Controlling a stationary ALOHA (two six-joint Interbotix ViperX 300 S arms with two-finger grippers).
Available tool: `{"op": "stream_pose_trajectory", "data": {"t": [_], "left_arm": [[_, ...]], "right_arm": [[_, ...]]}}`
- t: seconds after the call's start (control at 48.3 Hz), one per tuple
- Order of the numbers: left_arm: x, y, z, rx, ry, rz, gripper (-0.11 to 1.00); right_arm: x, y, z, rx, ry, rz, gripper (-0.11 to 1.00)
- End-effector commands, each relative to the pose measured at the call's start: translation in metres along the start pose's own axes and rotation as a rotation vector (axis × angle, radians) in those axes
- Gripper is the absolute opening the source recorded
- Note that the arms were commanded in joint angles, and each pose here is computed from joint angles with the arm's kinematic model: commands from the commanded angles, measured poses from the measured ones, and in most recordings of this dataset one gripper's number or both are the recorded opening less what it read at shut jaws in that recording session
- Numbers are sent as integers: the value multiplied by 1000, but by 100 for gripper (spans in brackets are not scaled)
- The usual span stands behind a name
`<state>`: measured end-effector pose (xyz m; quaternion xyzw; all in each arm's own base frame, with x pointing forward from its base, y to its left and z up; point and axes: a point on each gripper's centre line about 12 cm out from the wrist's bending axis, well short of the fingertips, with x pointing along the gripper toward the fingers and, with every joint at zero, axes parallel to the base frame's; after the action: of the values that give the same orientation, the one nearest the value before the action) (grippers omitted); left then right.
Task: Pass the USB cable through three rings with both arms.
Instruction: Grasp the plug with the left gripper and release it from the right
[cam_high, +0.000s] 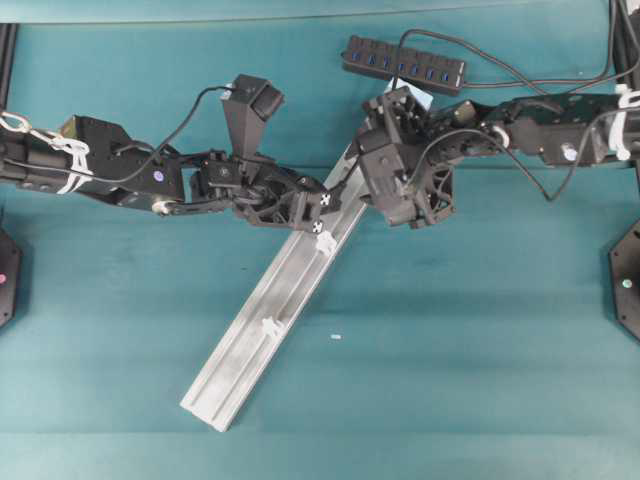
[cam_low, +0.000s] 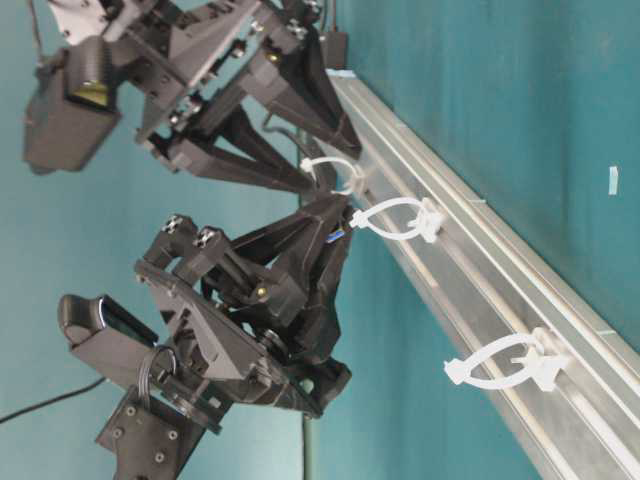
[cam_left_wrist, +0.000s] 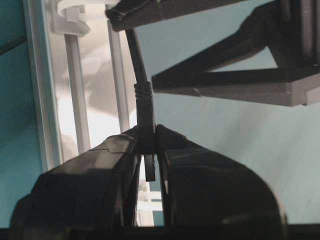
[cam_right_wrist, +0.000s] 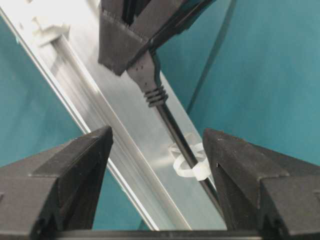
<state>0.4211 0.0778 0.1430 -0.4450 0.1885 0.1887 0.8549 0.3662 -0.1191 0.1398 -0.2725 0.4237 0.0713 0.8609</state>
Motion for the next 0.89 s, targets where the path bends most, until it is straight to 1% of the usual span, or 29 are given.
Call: {"op": "stream_pose_trajectory", "data": {"t": [0.0, 0.062, 0.104, 0.207, 0.373, 0.435, 0.477, 0.58, 0.787, 0.87], "left_arm": [[-13, -21, 11, 9, -33, -58, 11], [-13, -21, 11, 9, -33, -58, 11], [-13, -21, 11, 9, -33, -58, 11], [-12, -21, 11, 9, -33, -58, 11], [-13, -21, 11, 11, -33, -58, 11], [-13, -21, 11, 12, -33, -56, 11], [-13, -20, 11, 15, -32, -55, 11], [-13, -20, 10, 17, -28, -50, 11], [-13, -21, 11, 23, -30, -52, 11], [-13, -21, 11, 38, -32, -55, 10]], "right_arm": [[0, -5, 7, -10, -13, -17, 76], [1, -7, 11, -24, -20, -22, 72], [1, -8, 13, -30, -22, -25, 68], [3, -8, 15, -43, -23, -18, 51], [4, -4, 17, -73, -16, 7, 22], [4, -2, 17, -83, -10, 25, 14], [4, -1, 17, -87, -7, 36, 12], [4, 2, 15, -89, 0, 56, 12], [4, 0, 18, -87, -4, 55, 12], [4, -1, 18, -88, -4, 56, 12]]}}
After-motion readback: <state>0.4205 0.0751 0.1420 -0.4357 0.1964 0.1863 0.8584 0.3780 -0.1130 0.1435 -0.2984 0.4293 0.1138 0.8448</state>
